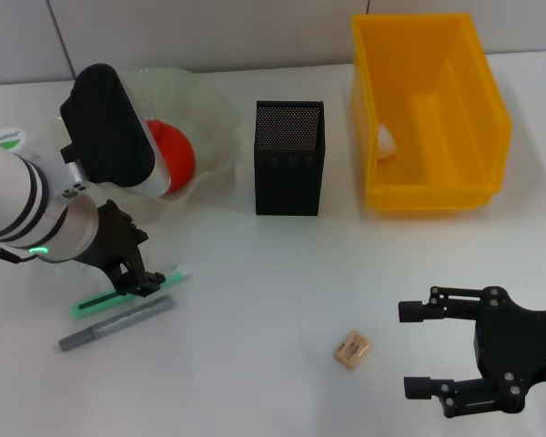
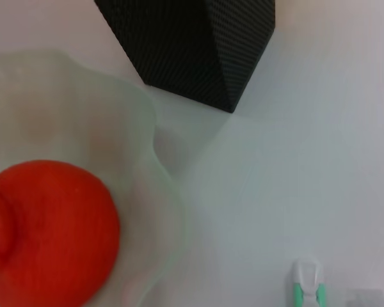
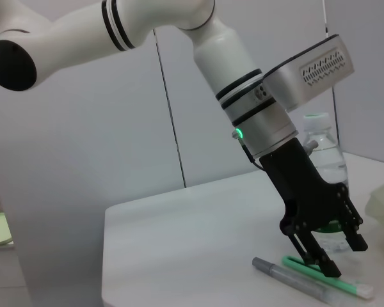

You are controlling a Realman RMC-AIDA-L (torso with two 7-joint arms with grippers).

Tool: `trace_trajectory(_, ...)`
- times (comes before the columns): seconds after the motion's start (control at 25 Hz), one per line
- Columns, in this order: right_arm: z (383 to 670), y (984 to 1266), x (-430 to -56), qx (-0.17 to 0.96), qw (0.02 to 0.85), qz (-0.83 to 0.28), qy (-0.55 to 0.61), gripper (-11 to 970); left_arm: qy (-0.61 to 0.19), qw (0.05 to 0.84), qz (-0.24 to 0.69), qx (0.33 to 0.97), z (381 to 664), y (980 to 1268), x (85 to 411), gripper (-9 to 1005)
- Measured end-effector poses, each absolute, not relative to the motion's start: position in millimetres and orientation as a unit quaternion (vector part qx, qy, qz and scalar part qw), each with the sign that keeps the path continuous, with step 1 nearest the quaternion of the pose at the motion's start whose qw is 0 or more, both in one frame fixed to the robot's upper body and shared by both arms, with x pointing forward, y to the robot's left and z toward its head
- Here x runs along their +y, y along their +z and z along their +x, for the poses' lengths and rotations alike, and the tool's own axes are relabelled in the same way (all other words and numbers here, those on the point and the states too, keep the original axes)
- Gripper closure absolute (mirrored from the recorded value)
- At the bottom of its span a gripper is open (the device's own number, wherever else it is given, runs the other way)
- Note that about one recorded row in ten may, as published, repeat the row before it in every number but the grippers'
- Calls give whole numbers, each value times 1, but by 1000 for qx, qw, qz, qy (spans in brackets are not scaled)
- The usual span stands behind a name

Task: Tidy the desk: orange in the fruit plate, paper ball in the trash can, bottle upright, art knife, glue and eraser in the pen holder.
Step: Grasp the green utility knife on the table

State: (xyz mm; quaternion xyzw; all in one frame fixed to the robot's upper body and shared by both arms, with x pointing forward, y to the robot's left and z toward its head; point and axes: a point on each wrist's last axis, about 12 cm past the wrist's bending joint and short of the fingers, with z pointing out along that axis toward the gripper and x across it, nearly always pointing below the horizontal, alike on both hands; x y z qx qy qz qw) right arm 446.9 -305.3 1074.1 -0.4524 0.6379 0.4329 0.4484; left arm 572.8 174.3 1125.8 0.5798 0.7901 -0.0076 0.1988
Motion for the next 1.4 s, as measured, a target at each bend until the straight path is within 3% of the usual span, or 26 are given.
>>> trace_trajectory(1.4,446,1074,-307,641,449,-448,433,179,2,198,600,775,570,1128,166,394)
